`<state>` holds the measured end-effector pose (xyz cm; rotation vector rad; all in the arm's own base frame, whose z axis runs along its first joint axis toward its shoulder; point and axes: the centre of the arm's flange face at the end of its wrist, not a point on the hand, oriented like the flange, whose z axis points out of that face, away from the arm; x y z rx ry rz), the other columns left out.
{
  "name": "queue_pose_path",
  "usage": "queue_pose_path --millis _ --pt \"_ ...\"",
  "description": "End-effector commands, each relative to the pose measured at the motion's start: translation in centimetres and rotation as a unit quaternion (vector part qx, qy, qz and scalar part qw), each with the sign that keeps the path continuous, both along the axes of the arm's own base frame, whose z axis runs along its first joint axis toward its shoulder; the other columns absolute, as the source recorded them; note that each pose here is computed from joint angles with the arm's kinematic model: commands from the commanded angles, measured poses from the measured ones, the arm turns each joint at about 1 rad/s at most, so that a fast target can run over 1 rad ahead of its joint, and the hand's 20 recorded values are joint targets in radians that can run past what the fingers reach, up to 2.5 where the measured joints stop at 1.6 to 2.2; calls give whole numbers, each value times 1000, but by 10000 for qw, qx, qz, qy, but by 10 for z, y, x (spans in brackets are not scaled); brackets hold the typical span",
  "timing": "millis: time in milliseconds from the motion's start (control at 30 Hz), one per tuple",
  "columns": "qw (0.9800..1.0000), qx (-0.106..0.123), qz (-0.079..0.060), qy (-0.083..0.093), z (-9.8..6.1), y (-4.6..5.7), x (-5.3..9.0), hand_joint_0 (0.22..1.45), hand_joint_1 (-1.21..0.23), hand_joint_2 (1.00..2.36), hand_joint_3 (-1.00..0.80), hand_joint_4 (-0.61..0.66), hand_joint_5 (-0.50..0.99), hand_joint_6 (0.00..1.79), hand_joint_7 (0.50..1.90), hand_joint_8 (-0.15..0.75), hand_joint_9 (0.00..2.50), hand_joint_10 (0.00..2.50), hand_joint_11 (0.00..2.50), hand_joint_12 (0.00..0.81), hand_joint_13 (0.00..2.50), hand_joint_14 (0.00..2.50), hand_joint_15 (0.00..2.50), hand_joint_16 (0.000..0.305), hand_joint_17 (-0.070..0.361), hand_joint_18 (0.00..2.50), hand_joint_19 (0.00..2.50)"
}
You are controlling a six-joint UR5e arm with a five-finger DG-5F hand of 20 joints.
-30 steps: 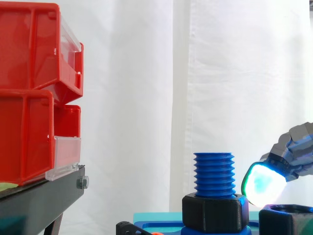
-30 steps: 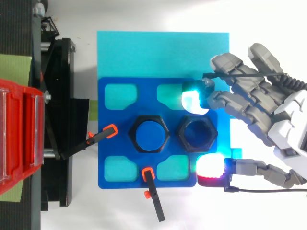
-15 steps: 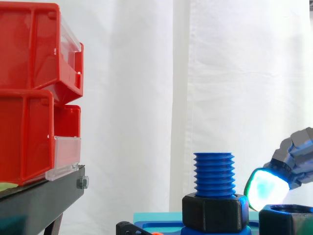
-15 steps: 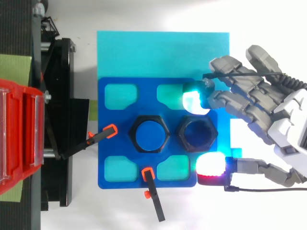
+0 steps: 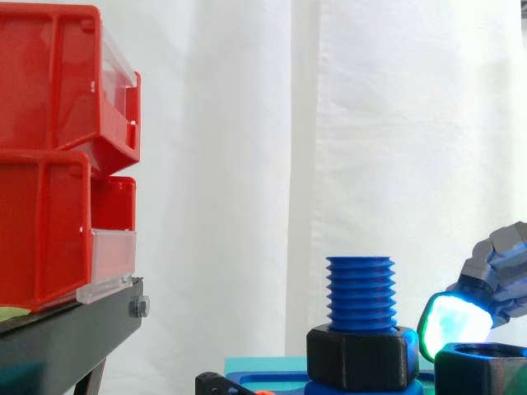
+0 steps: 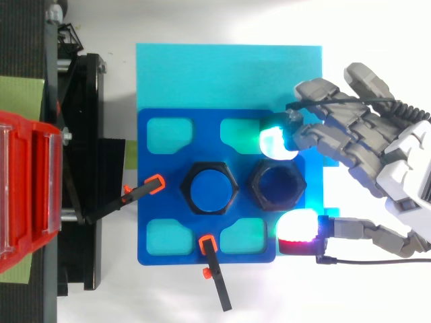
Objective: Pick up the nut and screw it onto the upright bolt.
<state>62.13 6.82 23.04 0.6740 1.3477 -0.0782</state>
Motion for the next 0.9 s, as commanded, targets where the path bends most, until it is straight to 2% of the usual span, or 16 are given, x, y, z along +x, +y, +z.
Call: queue_pose_path --millis 0,200,533,767,867 --pt "10000 -6 -7 10 0 -2 0 506 -722 1000 -500 282 -217 503 898 313 325 0 0 383 331 0 0 53 120 201 0" --pt "10000 -6 -23 10 0 -4 0 485 -763 1000 -500 282 -216 503 925 319 338 0 0 396 353 0 0 55 124 236 0" --pt "10000 -6 -38 10 0 -6 1 358 -755 1000 -500 309 -238 503 879 356 307 0 0 476 361 0 0 72 162 304 0" --pt "10000 -20 -47 17 0 -7 1 346 -756 1000 -500 312 -240 503 876 359 315 0 0 477 369 0 0 69 156 311 0" --pt "10000 -6 -46 10 0 -6 1 390 -769 1000 -500 304 -239 503 883 342 319 0 0 455 371 0 0 65 147 307 0"
